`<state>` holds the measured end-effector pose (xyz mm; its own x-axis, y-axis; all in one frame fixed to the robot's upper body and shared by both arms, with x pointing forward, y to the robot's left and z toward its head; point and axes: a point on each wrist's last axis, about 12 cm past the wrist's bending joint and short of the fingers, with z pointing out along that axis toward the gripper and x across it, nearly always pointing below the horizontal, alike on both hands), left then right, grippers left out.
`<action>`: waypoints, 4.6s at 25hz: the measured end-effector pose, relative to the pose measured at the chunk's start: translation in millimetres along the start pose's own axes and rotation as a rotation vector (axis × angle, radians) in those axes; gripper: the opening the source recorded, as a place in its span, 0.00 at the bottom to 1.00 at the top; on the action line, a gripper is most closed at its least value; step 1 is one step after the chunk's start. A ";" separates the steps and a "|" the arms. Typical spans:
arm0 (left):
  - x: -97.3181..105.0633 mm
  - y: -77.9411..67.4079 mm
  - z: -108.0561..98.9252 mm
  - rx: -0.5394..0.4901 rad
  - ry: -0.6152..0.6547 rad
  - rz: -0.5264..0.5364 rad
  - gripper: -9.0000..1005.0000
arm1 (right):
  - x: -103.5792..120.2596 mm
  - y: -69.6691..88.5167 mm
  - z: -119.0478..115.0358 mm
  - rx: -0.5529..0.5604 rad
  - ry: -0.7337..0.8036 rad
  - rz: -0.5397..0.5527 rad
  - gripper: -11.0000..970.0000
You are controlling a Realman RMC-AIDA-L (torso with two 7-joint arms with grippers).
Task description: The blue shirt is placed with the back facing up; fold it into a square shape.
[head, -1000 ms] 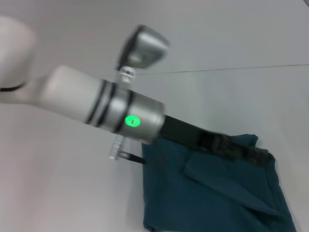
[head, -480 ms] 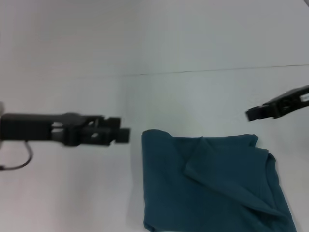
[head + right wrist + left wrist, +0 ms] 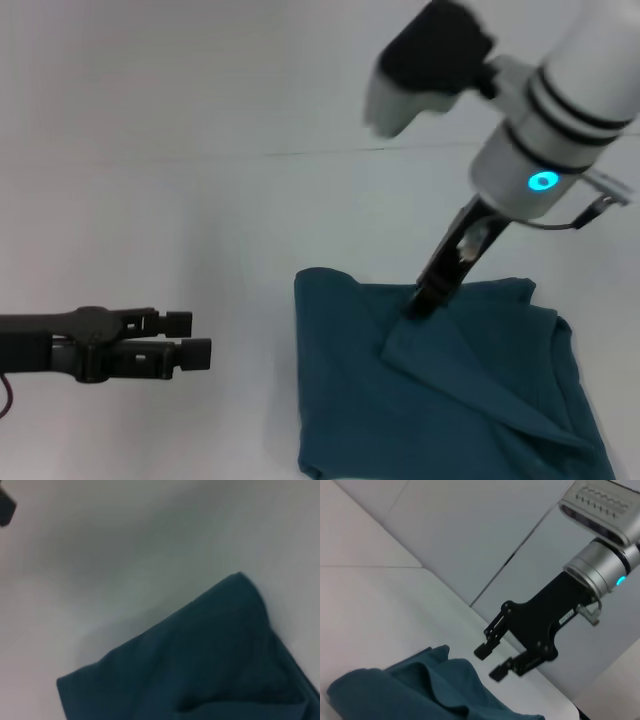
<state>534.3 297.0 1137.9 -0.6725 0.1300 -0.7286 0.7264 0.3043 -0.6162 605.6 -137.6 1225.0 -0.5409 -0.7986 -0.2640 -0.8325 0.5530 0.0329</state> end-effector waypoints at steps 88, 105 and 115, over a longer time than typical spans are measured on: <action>-6.0 3.9 1.5 -0.030 -0.007 0.050 0.87 | 158.9 -61.8 13.9 -0.009 -0.296 0.684 0.03; -6.3 4.5 2.3 -0.032 -0.007 0.045 0.86 | 186.2 -82.0 30.6 0.041 -0.336 0.728 0.03; -4.7 4.5 2.9 -0.030 -0.009 0.036 0.85 | 177.5 -89.8 39.0 0.081 -0.360 0.677 0.03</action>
<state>541.1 295.0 1137.6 -0.6449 0.1327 -0.7526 0.7451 0.3280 -0.5807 589.0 -319.8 1137.6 -0.8454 -0.1610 -0.5093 -0.3152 0.9202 0.2323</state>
